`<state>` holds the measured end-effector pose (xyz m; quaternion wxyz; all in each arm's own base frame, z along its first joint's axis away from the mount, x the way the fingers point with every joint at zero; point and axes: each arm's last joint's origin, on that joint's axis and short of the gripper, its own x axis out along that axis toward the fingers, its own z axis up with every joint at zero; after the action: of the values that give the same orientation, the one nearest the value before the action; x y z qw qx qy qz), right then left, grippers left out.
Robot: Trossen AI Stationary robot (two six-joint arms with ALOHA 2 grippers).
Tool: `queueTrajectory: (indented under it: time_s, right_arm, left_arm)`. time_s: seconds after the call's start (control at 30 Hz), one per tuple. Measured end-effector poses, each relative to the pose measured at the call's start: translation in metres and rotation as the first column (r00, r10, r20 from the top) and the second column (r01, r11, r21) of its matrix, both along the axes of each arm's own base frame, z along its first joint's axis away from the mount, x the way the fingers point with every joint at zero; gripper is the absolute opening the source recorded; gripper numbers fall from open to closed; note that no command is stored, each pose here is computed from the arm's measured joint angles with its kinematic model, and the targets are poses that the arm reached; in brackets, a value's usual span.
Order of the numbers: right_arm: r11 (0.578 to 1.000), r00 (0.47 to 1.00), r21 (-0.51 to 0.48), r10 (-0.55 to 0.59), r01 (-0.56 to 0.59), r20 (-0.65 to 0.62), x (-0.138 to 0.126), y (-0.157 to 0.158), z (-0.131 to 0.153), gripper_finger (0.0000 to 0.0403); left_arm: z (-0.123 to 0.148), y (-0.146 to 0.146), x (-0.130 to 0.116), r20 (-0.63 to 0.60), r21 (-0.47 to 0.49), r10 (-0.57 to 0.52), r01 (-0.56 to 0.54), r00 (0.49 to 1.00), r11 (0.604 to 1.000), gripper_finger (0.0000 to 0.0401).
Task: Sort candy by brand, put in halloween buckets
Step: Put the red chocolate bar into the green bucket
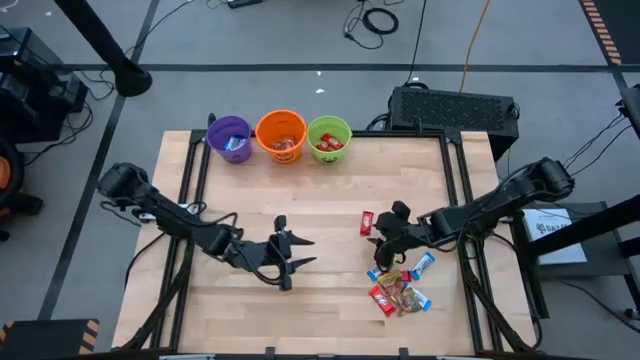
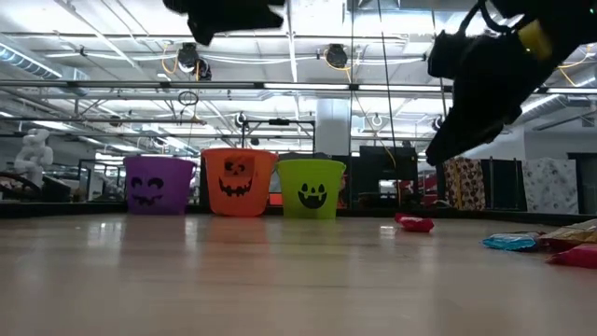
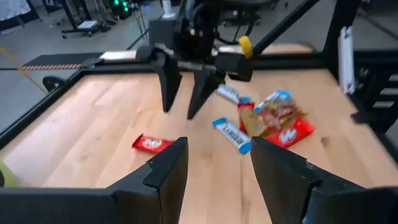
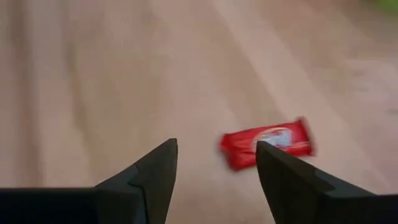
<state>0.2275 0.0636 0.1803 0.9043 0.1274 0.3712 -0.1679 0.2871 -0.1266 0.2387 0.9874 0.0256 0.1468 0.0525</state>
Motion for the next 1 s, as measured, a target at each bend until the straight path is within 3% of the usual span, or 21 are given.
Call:
queueTrajectory:
  time_s: [0.23,0.4,0.77,1.0]
  right_arm:
    - [0.963,0.991,-0.237,-0.134,0.131,0.003,0.001,-0.012,-0.005,0.0185]
    - [0.958,0.975,-0.192,-0.220,0.215,-0.007,0.006,-0.026,-0.011,0.0159]
    - [0.975,0.976,-0.213,-0.107,0.066,-0.190,0.019,-0.051,-0.035,0.0127]
    - [0.994,0.985,-0.103,-0.063,0.047,-0.162,0.026,-0.067,-0.034,0.0127]
  left_arm:
    - [-0.014,0.006,0.011,-0.027,0.008,0.034,-0.034,0.999,0.999,0.0183]
    - [-0.012,0.010,0.014,-0.005,-0.002,0.050,-0.050,0.999,0.999,0.0183]
    - [-0.013,0.021,0.017,-0.016,0.038,0.072,-0.071,0.997,0.997,0.0183]
    - [-0.013,0.022,0.017,-0.022,0.064,0.065,-0.064,0.998,0.996,0.0183]
